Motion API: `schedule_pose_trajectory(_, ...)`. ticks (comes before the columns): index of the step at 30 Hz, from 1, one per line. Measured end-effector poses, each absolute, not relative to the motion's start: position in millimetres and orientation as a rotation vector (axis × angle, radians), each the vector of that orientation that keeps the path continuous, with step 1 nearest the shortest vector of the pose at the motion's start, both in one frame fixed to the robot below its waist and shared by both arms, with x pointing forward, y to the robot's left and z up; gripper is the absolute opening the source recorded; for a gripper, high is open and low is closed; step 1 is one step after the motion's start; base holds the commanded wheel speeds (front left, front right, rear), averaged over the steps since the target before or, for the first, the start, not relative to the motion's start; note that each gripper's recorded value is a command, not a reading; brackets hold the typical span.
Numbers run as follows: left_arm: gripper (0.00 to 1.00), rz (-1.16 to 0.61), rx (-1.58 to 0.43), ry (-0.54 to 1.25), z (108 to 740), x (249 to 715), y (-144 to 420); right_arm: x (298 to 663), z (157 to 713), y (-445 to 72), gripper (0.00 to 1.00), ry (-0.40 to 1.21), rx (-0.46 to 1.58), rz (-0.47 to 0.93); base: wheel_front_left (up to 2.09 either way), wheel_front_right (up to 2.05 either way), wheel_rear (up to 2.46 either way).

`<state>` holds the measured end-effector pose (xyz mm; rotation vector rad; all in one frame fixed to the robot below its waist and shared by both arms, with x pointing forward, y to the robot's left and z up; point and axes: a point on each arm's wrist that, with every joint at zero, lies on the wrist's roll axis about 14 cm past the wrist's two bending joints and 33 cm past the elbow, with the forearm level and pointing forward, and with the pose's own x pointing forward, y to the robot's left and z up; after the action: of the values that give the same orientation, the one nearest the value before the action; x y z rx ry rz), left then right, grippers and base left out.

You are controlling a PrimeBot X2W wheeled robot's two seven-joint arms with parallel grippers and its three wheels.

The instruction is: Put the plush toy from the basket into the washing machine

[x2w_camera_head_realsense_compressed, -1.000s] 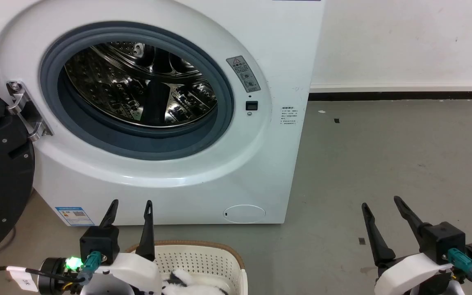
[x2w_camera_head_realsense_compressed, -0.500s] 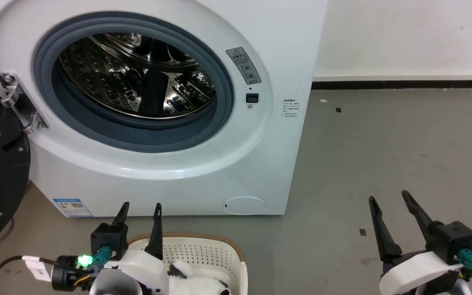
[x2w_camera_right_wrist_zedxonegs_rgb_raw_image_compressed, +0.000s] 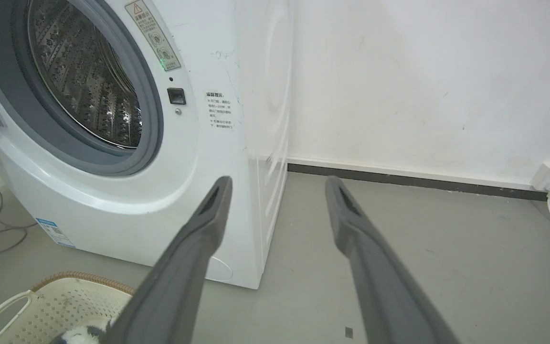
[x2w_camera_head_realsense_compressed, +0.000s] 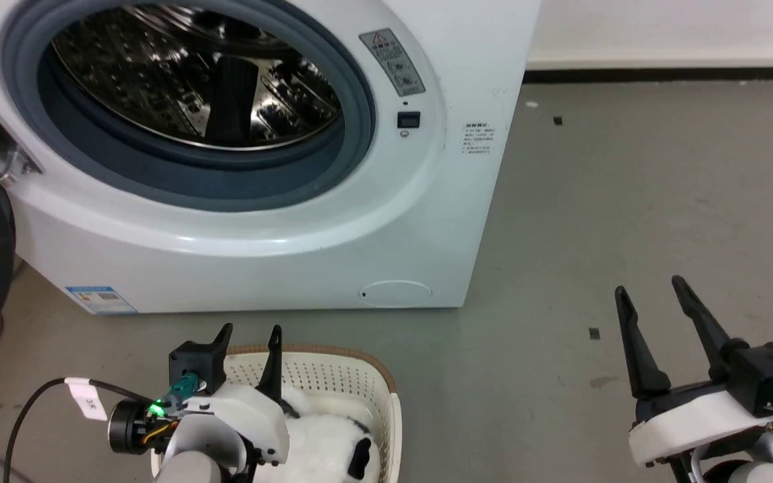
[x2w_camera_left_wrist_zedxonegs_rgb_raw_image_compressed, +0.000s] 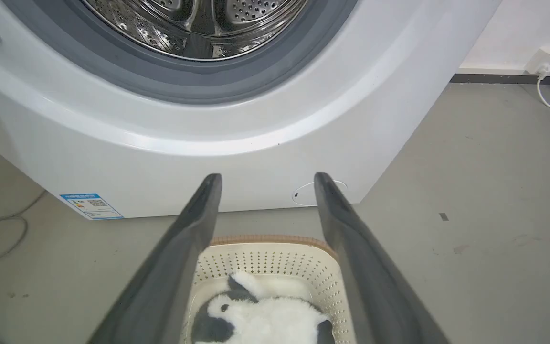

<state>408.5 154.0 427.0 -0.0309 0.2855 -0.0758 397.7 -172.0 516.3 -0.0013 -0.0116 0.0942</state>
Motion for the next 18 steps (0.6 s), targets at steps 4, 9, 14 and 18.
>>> schedule_pose_trajectory(4, 1.0, -0.078, -0.042, 0.349, 407, 414, 153, 407, 511, -174, 1.0, -0.007, 0.008, 0.09, 0.0, 0.0, 0.0)
schedule_pose_trajectory(9, 1.0, -0.079, -0.051, 0.449, 378, 418, 152, 419, 506, -175, 1.0, -0.006, 0.016, 0.087, 0.0, 0.0, 0.0)
schedule_pose_trajectory(14, 1.0, -0.09, -0.047, 0.548, 349, 421, 150, 429, 498, -178, 1.0, 0.001, 0.02, 0.077, 0.0, 0.0, 0.0)
schedule_pose_trajectory(18, 1.0, -0.092, -0.057, 0.612, 328, 423, 149, 437, 490, -183, 1.0, 0.008, 0.019, 0.064, 0.0, 0.0, 0.0)
